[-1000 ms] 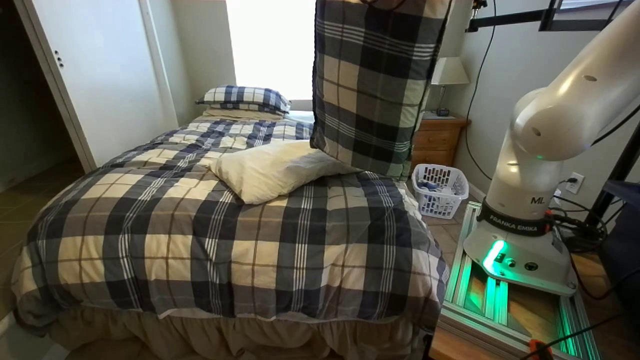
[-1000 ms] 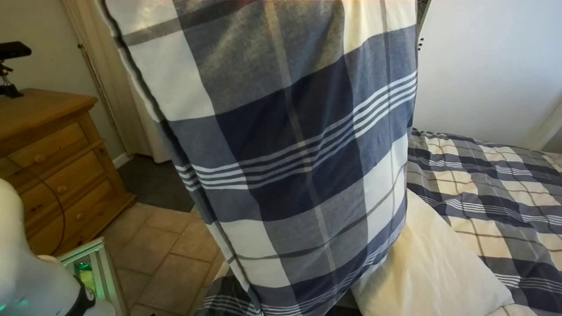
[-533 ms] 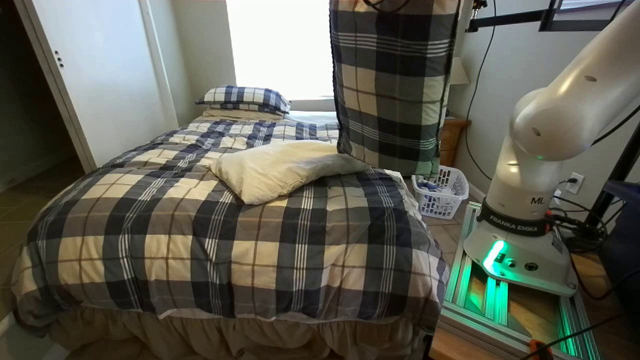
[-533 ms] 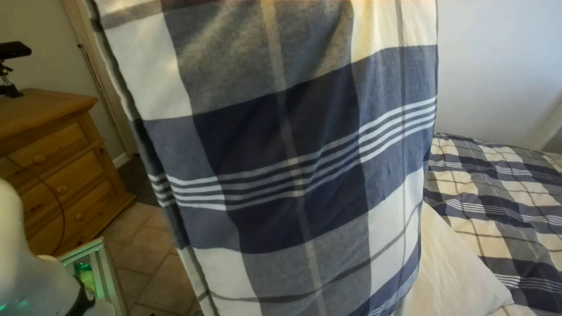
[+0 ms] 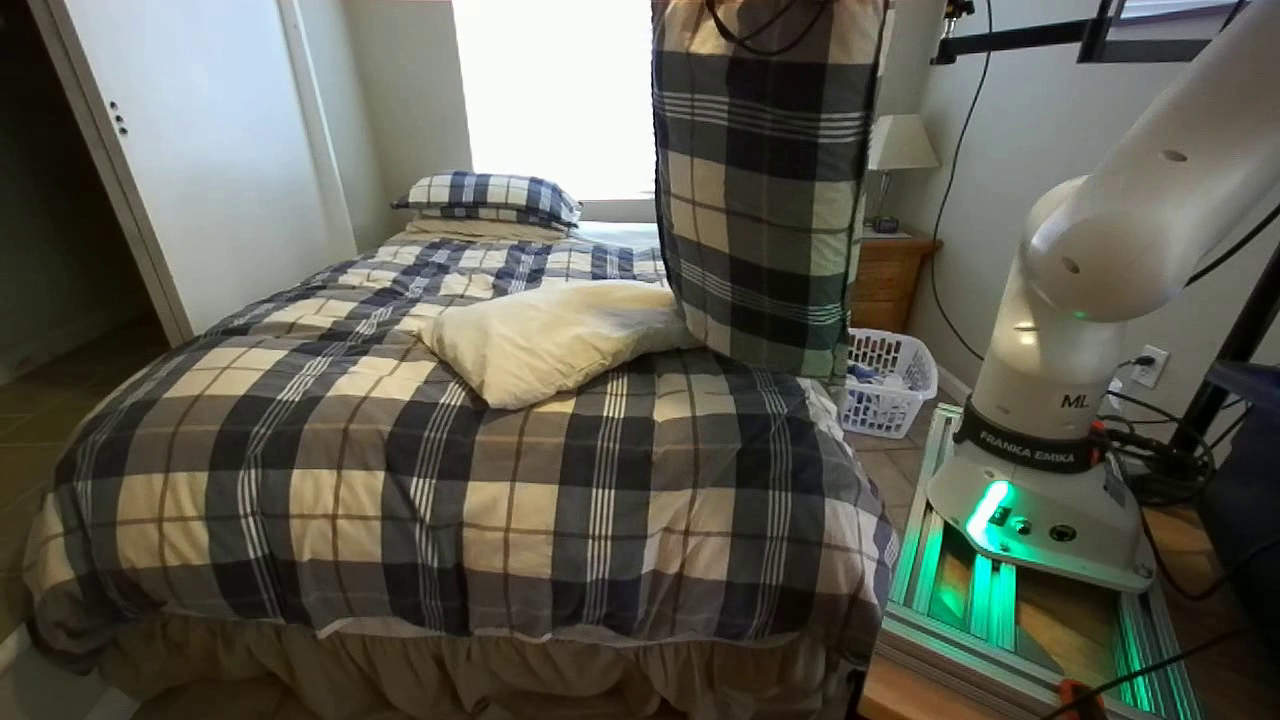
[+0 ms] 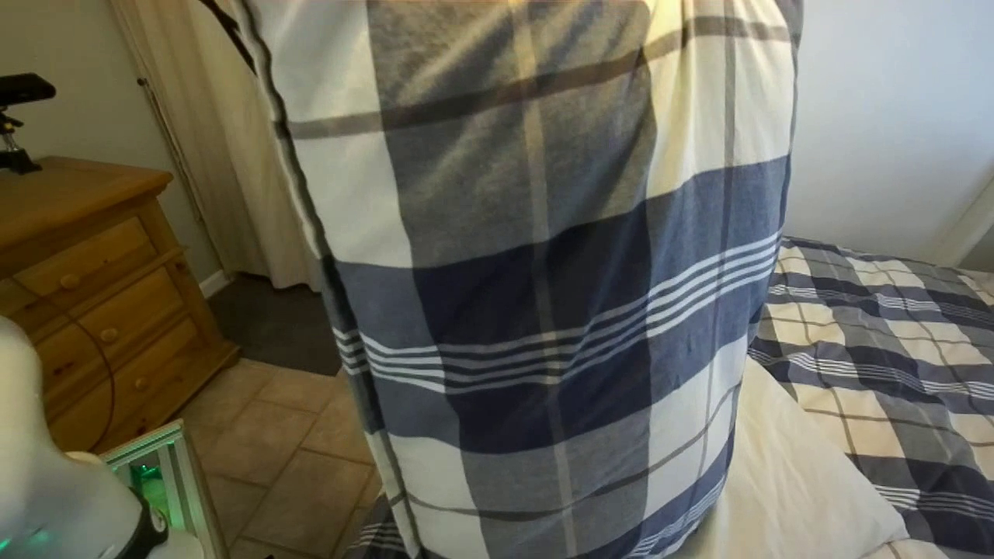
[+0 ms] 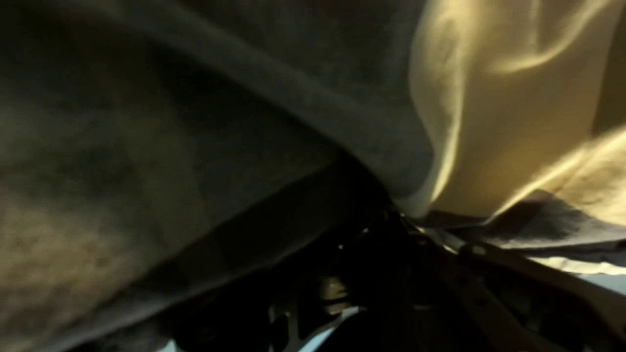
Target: Push the white pillow backwards, then put the checked pillow on the white pillow
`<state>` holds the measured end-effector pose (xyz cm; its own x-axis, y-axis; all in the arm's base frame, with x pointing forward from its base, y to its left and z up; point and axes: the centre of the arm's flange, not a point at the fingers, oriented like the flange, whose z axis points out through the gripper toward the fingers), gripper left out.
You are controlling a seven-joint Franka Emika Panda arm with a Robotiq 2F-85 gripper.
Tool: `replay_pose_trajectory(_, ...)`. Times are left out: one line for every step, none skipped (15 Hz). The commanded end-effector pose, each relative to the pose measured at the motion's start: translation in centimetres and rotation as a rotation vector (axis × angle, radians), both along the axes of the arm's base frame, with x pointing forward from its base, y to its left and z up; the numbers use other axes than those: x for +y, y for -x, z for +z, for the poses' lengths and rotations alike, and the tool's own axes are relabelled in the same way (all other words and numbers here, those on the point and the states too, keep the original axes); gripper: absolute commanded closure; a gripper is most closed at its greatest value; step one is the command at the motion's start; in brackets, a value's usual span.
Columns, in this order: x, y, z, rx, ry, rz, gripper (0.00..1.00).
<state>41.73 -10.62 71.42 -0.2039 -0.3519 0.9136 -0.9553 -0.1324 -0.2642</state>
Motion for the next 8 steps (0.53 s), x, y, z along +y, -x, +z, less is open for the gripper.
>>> replay_pose_trajectory(-1.9,-0.1,3.0,-0.026,0.066,0.036,1.00)
replay_pose_trajectory(-2.1,0.1,3.4,-0.024,0.070,0.031,1.00)
replay_pose_trajectory(-2.3,0.4,3.7,-0.026,0.069,0.026,1.00)
replay_pose_trajectory(-2.3,0.8,4.2,-0.030,0.075,0.019,1.00)
replay_pose_trajectory(-2.5,1.0,4.8,-0.037,0.079,0.018,1.00)
replay_pose_trajectory(-2.8,1.1,5.3,-0.043,0.085,0.018,1.00)
replay_pose_trajectory(-3.3,1.0,5.8,-0.057,0.104,0.030,1.00)
replay_pose_trajectory(-3.8,0.8,6.3,-0.067,0.127,0.053,1.00)
